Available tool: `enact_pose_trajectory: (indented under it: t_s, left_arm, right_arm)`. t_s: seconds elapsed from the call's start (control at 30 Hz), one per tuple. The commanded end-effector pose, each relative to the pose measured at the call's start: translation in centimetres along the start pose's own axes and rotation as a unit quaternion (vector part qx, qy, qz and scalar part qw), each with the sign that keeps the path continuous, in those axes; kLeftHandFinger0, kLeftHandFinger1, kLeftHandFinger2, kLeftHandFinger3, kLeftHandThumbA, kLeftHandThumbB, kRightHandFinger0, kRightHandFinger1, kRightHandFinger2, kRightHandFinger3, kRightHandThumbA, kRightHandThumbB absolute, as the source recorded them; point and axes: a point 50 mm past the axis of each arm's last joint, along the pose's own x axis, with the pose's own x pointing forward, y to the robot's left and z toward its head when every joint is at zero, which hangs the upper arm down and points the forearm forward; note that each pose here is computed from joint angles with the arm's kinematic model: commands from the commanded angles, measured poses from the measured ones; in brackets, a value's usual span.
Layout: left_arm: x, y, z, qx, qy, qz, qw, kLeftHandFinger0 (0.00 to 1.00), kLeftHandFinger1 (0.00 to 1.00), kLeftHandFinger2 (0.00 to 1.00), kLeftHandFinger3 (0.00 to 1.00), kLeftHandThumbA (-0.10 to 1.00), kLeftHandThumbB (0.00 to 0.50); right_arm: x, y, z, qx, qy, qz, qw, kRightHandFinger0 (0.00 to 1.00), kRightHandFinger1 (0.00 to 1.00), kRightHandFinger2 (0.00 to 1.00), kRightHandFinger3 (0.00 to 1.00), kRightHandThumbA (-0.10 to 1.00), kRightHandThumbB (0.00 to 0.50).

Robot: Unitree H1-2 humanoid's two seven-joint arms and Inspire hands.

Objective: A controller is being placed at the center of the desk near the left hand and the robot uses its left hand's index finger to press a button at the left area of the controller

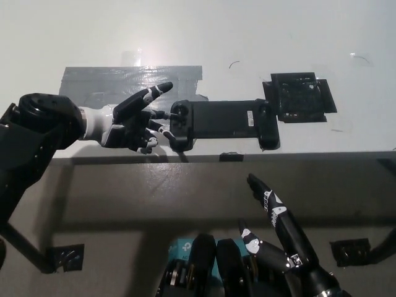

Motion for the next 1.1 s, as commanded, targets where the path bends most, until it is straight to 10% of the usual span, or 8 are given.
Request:
enact_pose_trajectory:
  t_s: [0.0, 0.93, 1.07]
  left_arm:
    - [-1.15, 0.94, 3.55, 0.023, -0.016, 0.029, 0.999, 0.00, 0.10, 0.52, 1.00, 1.00, 0.470]
    - [-1.13, 1.27, 3.19, 0.030, 0.000, 0.037, 0.999, 0.00, 0.11, 0.53, 1.00, 1.00, 0.464]
    - [-0.69, 0.74, 2.97, 0.041, 0.004, 0.037, 0.998, 0.04, 0.26, 0.65, 1.00, 1.00, 0.474]
  right_arm:
    - [0.87, -0.13, 1.57, -0.001, -0.042, -0.005, 0.999, 1.00, 1.00, 1.00, 1.00, 0.40, 0.217]
    - [1.06, -0.33, 1.73, -0.003, -0.046, -0.006, 0.999, 1.00, 1.00, 1.00, 1.00, 0.38, 0.225]
    - [1.05, -0.12, 1.72, -0.004, -0.042, -0.003, 0.999, 1.00, 1.00, 1.00, 1.00, 0.39, 0.225]
